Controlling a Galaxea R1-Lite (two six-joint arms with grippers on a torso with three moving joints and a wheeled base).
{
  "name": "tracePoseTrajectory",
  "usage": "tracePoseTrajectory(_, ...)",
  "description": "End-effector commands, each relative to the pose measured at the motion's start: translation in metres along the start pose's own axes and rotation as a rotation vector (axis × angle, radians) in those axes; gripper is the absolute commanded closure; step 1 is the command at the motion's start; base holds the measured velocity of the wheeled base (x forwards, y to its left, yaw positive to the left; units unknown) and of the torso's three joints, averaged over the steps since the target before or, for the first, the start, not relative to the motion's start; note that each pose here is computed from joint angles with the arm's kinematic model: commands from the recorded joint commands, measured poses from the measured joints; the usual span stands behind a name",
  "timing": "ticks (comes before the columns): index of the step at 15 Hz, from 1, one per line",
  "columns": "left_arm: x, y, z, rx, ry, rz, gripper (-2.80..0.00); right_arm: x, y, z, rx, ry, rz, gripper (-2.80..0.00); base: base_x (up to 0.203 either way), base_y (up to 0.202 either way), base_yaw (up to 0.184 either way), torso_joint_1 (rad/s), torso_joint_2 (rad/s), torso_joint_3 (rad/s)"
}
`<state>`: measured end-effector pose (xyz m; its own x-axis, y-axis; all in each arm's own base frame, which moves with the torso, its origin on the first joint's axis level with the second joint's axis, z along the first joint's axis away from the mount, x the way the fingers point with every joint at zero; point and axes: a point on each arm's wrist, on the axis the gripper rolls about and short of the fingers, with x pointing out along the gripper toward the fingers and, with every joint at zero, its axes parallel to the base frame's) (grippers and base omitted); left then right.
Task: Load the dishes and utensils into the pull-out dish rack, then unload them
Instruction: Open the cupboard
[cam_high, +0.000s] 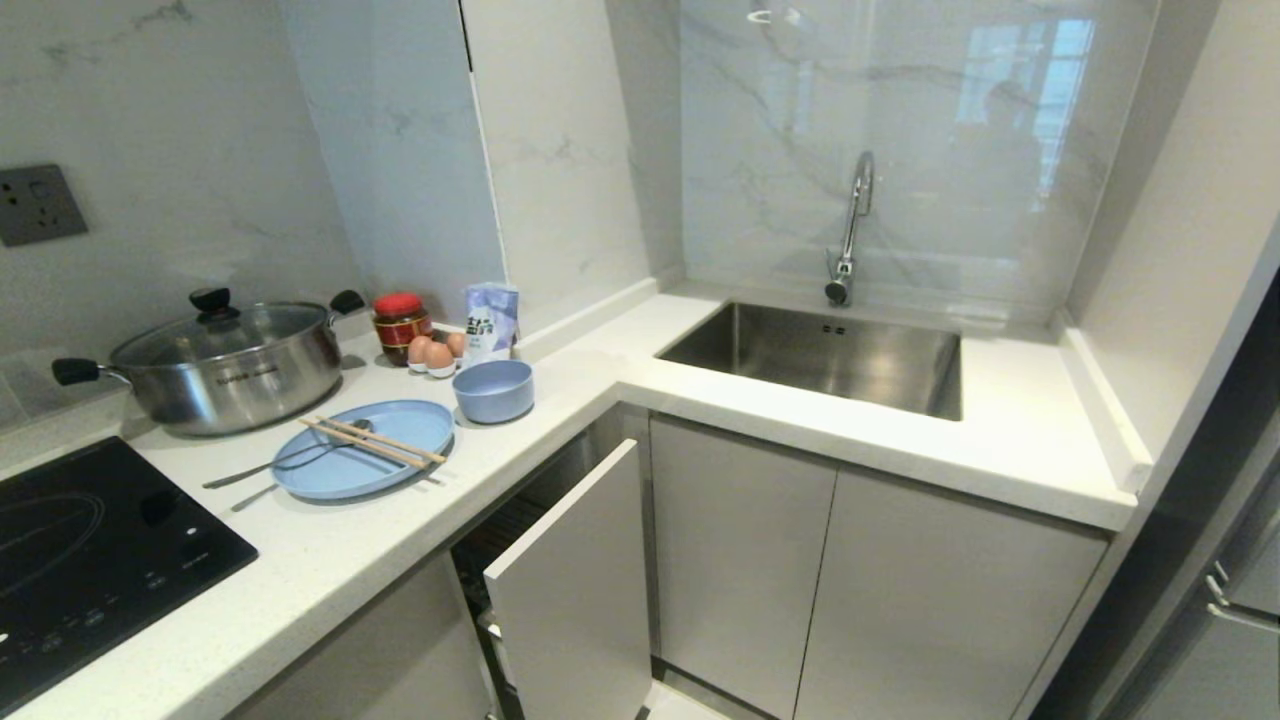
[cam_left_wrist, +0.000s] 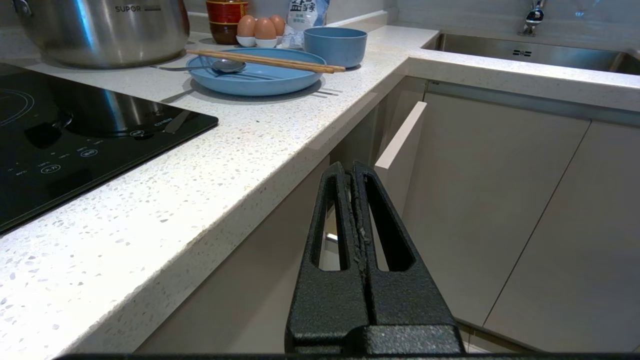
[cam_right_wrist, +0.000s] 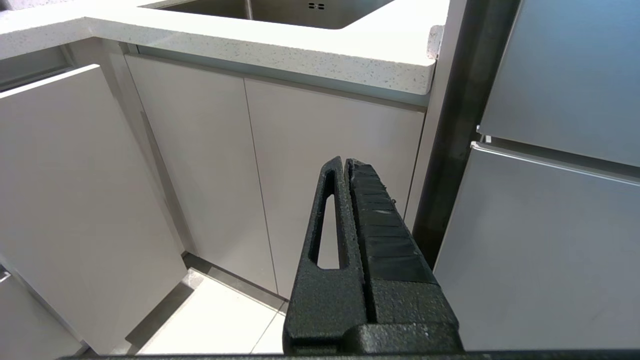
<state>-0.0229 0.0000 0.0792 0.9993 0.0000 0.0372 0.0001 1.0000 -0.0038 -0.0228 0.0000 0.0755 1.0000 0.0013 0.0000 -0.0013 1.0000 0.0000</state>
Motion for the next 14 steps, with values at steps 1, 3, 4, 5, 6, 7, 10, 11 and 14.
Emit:
tracePoseTrajectory(1,0.0008,0.0000,-0.0034,-0.001,0.011,0.001,0.00,0.0000,0.0000,0.0000,0.000,0.000,0.000,0.00,0.000,0.000,0.000,0.000,0.00,0.000)
tracePoseTrajectory(3,0.0008,0.0000,-0.0034,-0.001,0.011,0.000,0.00,0.0000,0.0000,0.0000,0.000,0.000,0.000,0.00,0.000,0.000,0.000,0.000,0.00,0.000)
tracePoseTrajectory(4,0.0008,0.0000,-0.0034,-0.001,0.011,0.000,0.00,0.0000,0.0000,0.0000,0.000,0.000,0.000,0.00,0.000,0.000,0.000,0.000,0.00,0.000)
tracePoseTrajectory(5,0.0008,0.0000,-0.0034,-0.001,0.011,0.000,0.00,0.0000,0.0000,0.0000,0.000,0.000,0.000,0.00,0.000,0.000,0.000,0.000,0.00,0.000)
tracePoseTrajectory(6,0.0008,0.0000,-0.0034,-0.001,0.011,0.000,0.00,0.0000,0.0000,0.0000,0.000,0.000,0.000,0.00,0.000,0.000,0.000,0.000,0.00,0.000)
tracePoseTrajectory(7,0.0008,0.0000,-0.0034,-0.001,0.011,0.000,0.00,0.0000,0.0000,0.0000,0.000,0.000,0.000,0.00,0.000,0.000,0.000,0.000,0.00,0.000)
tracePoseTrajectory(10,0.0008,0.0000,-0.0034,-0.001,0.011,0.000,0.00,0.0000,0.0000,0.0000,0.000,0.000,0.000,0.00,0.000,0.000,0.000,0.000,0.00,0.000)
tracePoseTrajectory(11,0.0008,0.0000,-0.0034,-0.001,0.011,0.000,0.00,0.0000,0.0000,0.0000,0.000,0.000,0.000,0.00,0.000,0.000,0.000,0.000,0.00,0.000)
tracePoseTrajectory(14,0.0008,0.0000,-0.0034,-0.001,0.011,0.000,0.00,0.0000,0.0000,0.0000,0.000,0.000,0.000,0.00,0.000,0.000,0.000,0.000,0.00,0.000)
